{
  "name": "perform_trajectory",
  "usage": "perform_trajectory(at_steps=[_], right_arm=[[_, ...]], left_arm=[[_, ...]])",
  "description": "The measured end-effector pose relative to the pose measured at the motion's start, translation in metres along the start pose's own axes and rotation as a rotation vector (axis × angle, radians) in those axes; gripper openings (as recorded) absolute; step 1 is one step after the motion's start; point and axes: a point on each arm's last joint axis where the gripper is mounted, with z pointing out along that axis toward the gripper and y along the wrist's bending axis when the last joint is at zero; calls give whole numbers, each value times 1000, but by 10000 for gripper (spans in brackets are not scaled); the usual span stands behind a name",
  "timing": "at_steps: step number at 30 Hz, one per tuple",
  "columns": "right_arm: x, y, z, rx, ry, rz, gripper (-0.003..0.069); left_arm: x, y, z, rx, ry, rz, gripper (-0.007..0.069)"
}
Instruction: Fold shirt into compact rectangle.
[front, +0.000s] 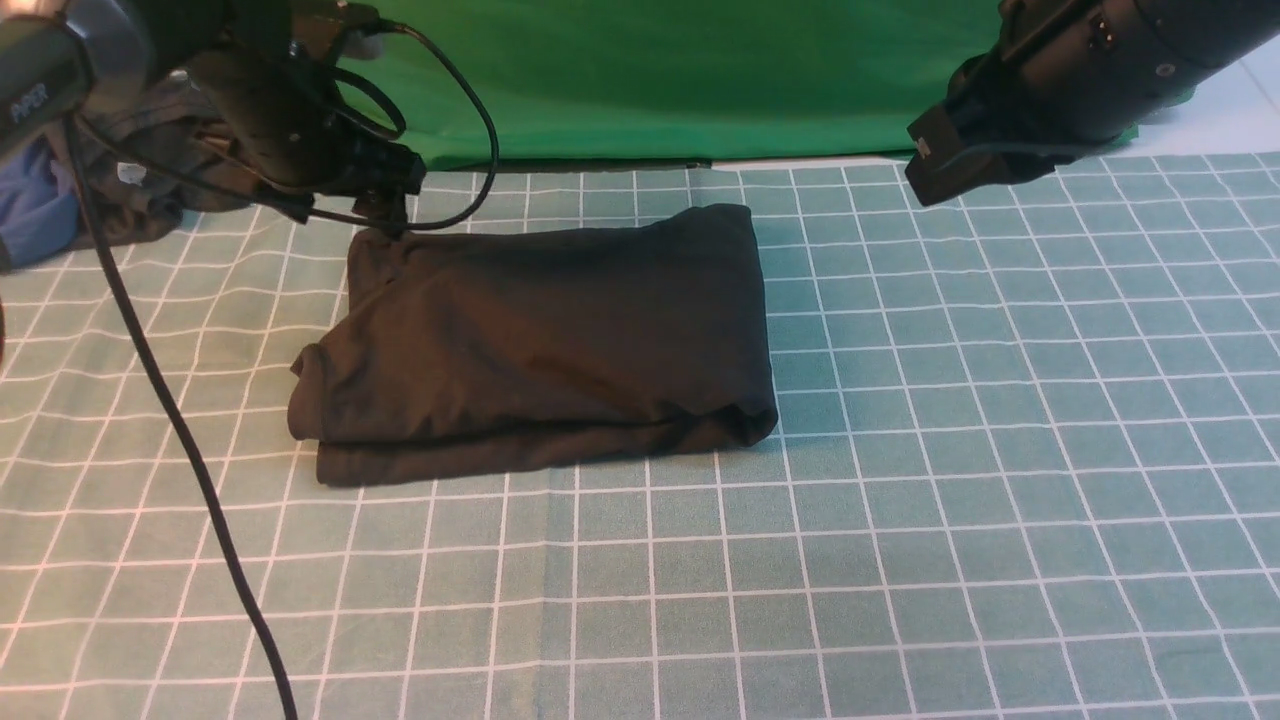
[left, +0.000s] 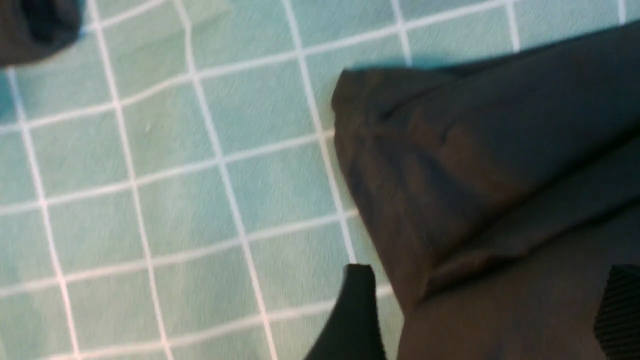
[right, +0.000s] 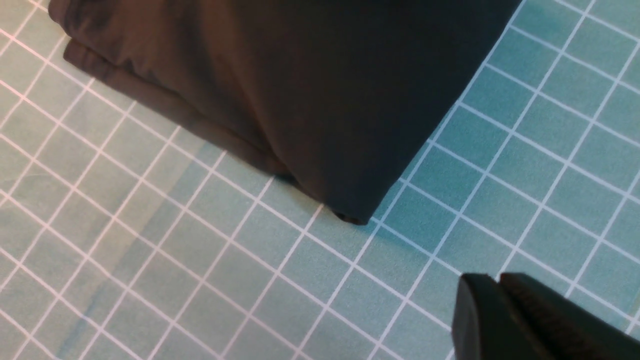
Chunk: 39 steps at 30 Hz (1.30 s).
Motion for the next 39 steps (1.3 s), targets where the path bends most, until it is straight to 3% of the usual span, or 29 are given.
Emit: perform_trajectory(at_steps=[4, 7, 10, 11, 12, 15, 19, 26, 31, 35, 39], right_arm=[[0, 0, 0, -1, 0, 1, 39], [0, 0, 0, -2, 0, 1, 39], [0, 0, 0, -2, 0, 1, 39], [0, 0, 0, -2, -1, 1, 39], [0, 0, 0, -2, -1, 1, 40], [0, 0, 0, -2, -1, 1, 46], [0, 0, 0, -2, -1, 1, 53], [0, 0, 0, -3, 3, 1, 55], [3, 1, 0, -13, 35, 1, 57], [4, 2, 1, -17, 45, 0, 57], [3, 5, 11, -28, 62, -12, 57]], left_arm=[[4, -2, 1, 20, 41, -7, 482], [5, -9, 4, 102, 56, -17, 408], [7, -23, 4, 258, 79, 19, 267], [7, -24, 4, 268, 77, 14, 267], [6, -32, 3, 336, 71, 33, 167], [6, -44, 7, 376, 69, 72, 36], [5, -48, 29, 340, 72, 79, 10], [11, -35, 66, 207, 124, -65, 6], [5, -33, 35, 201, 77, -61, 6], [2, -32, -16, 210, 34, -53, 6], [7, -37, -44, 267, 15, -33, 6]])
